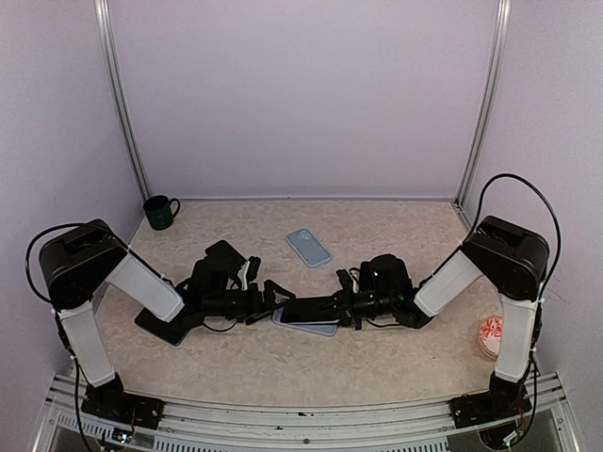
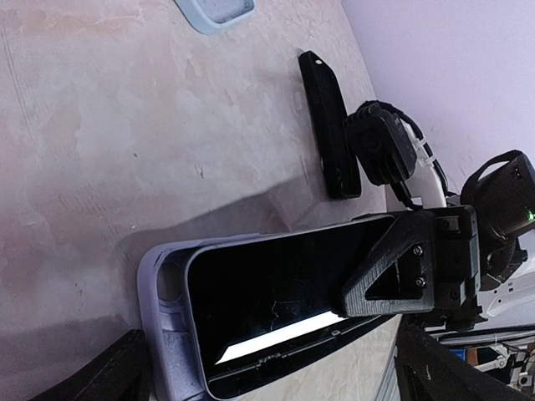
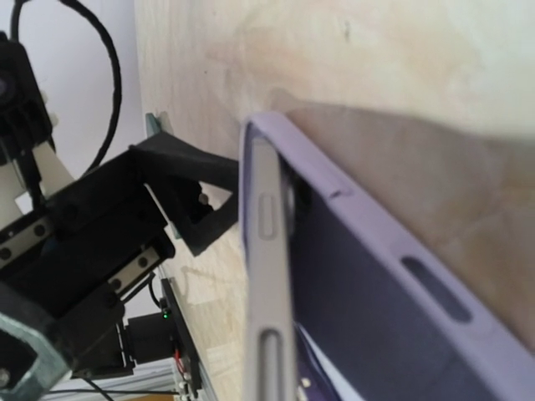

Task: Put the phone into the phone case
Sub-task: Install the phone into the phone case.

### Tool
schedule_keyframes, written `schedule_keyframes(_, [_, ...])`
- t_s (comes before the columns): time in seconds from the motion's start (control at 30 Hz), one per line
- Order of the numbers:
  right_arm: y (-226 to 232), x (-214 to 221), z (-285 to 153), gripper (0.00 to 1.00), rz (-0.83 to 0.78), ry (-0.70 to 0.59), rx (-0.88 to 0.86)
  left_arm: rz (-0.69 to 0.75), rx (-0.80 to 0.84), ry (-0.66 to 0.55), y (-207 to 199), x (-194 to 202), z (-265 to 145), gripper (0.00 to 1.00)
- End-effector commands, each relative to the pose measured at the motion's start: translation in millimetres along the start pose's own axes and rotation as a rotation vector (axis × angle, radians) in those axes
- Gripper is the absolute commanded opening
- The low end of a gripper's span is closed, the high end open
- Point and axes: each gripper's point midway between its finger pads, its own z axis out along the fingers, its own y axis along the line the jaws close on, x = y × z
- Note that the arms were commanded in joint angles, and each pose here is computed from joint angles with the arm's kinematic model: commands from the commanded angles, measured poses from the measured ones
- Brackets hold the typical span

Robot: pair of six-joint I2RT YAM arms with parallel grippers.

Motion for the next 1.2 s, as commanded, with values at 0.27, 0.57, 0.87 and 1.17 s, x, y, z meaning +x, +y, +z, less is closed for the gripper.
schedule_keyframes(0.27, [-22,-1,-2,0.0,0.098,-0.031,0.028,0.007,0.029,0.008,-19,14,7,0.99])
schedule_keyframes(0.57, [-19,2,8,0.0,0.088,-0.01,0.006,0.008,0.039,0.036,-22,22,15,0.99])
schedule_keyframes(0.87, [-19,1,11,0.0,0.067,0.007,0.013,0.024,0.0,0.03,-15,13,17,0.99])
schedule_keyframes(1.17, [-20,4,15,0.0,0.047,0.04,0.01,0.026,0.0,0.052,-14,7,25,0.99])
